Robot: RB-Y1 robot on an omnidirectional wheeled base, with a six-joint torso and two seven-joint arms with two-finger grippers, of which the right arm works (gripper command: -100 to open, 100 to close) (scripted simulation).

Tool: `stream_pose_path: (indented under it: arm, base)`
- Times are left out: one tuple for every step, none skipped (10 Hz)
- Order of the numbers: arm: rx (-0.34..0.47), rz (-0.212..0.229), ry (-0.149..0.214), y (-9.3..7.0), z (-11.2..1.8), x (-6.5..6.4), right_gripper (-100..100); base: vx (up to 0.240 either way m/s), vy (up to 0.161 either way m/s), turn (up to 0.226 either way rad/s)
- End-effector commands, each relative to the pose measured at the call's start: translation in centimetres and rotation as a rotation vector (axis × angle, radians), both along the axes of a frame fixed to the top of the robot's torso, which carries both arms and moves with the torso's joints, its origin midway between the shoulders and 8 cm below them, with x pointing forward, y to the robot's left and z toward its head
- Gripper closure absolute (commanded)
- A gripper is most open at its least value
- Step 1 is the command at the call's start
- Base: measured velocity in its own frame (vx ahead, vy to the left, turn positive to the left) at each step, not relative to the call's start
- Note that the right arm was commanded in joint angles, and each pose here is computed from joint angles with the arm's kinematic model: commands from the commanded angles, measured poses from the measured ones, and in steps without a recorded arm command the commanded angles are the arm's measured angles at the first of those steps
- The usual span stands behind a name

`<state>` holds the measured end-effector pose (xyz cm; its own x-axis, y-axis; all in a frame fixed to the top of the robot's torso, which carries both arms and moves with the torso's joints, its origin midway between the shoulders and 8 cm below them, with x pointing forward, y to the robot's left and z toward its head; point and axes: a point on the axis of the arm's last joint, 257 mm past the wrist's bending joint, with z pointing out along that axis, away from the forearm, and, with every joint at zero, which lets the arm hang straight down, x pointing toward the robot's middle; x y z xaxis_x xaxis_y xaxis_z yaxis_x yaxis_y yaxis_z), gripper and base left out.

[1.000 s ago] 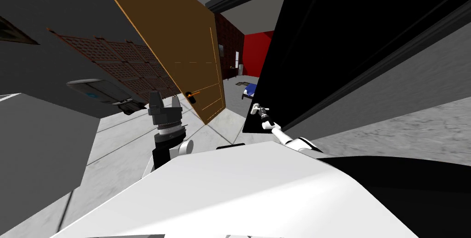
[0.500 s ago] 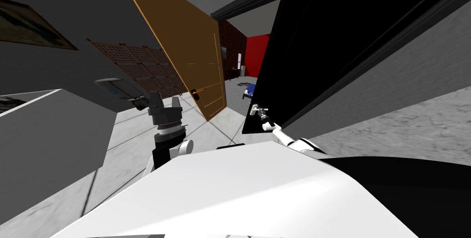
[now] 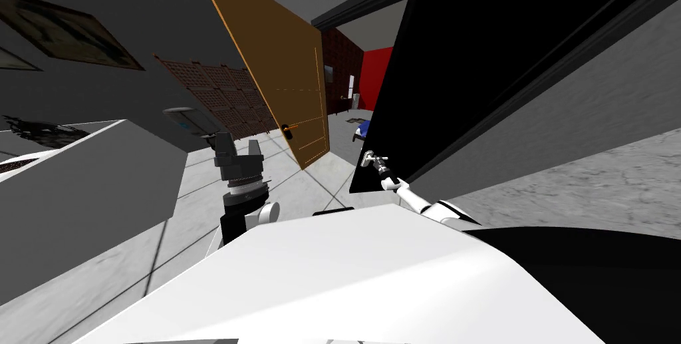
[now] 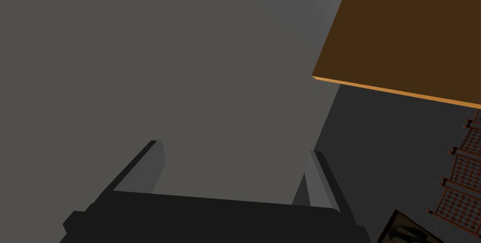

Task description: Pull the door open

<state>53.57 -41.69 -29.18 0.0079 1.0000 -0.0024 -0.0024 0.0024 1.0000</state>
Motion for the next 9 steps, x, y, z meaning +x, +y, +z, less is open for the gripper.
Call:
stream_pose_path:
  arm:
    - [0.0,0.02,0.002,0.1,-0.1,-0.6,100]
    - [0.0,0.033,0.002,0.3,-0.1,-0.8,100]
    - [0.001,0.044,0.002,0.4,-0.1,-1.1,100]
    - [0.001,0.054,0.002,0.5,-0.1,-1.3,100]
    - [0.002,0.063,0.002,0.6,-0.1,-1.5,100]
    - [0.003,0.059,0.002,0.7,-0.1,-1.3,100]
    - [0.001,0.083,0.004,0.8,-0.2,-2.2,100]
    - [0.0,0.089,0.003,0.8,-0.2,-2.5,100]
    - [-0.001,0.103,0.001,0.8,-0.2,-3.0,100]
  base:
    - [-0.205,-0.111,0.118]
    - [-0.178,-0.084,0.108]
    - [-0.191,-0.047,0.088]
    - [-0.204,-0.071,0.066]
    - [-0.2,-0.079,0.078]
    - [-0.089,-0.028,0.025]
    - [-0.133,-0.071,0.114]
    - [-0.185,-0.103,0.131]
    - [-0.18,-0.094,0.122]
